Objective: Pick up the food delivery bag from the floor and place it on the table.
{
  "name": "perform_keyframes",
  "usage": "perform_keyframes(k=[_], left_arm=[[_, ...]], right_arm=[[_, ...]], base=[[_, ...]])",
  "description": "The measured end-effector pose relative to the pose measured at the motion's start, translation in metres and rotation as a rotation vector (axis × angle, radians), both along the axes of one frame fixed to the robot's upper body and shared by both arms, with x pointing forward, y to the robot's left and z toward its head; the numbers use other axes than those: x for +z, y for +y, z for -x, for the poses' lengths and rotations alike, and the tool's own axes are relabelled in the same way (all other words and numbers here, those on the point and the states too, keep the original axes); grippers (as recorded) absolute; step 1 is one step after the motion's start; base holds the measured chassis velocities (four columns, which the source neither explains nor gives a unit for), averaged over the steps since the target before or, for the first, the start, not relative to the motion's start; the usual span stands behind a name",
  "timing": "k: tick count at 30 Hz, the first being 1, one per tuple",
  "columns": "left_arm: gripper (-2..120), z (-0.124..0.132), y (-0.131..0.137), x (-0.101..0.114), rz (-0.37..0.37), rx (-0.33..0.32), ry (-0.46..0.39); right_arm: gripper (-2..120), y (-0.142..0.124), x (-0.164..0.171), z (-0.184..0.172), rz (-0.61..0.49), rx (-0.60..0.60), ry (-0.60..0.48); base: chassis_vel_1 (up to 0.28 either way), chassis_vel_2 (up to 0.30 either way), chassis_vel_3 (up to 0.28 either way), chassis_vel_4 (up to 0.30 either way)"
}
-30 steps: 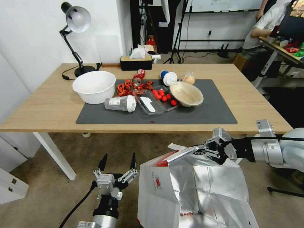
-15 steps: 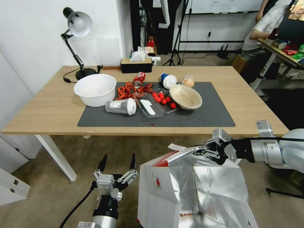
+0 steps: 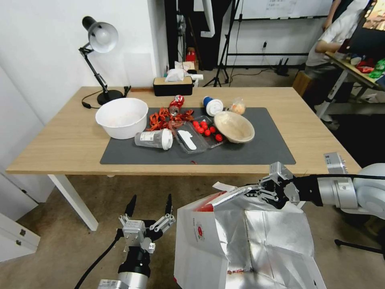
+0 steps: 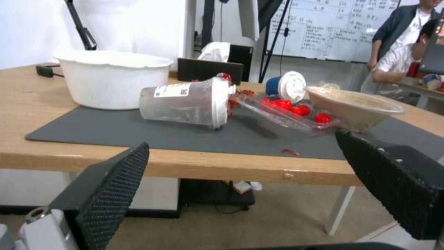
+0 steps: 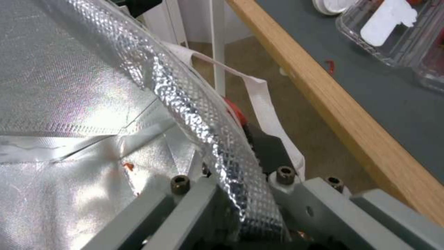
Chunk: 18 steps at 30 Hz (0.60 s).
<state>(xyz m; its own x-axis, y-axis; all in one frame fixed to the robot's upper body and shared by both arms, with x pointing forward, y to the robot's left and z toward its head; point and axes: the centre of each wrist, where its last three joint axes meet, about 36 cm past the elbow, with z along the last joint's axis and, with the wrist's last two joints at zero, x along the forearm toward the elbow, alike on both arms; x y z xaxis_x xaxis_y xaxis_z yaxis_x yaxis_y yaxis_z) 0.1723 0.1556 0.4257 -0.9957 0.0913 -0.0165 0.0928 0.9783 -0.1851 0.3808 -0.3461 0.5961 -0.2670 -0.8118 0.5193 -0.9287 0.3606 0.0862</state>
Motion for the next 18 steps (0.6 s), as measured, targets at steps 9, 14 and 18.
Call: perform_keyframes(k=[9, 14, 18], left_arm=[[100, -0.0004, 0.0003, 0.0019, -0.006, 0.014, 0.012], [100, 0.0007, -0.0007, 0.0031, -0.005, 0.018, 0.011], [100, 0.0013, 0.0004, 0.0043, -0.006, 0.021, 0.006]], right_arm=[[0, 0.0000, 0.0003, 0.0000, 0.001, 0.004, 0.002], [0, 0.0013, 0.0020, 0.0008, -0.006, 0.007, -0.002], [0, 0.0011, 0.0077, 0.0002, -0.016, 0.006, -0.015]], base=[[0.000, 0.000, 0.000, 0.000], [0.000, 0.000, 0.000, 0.000], [0.000, 0.000, 0.000, 0.000]])
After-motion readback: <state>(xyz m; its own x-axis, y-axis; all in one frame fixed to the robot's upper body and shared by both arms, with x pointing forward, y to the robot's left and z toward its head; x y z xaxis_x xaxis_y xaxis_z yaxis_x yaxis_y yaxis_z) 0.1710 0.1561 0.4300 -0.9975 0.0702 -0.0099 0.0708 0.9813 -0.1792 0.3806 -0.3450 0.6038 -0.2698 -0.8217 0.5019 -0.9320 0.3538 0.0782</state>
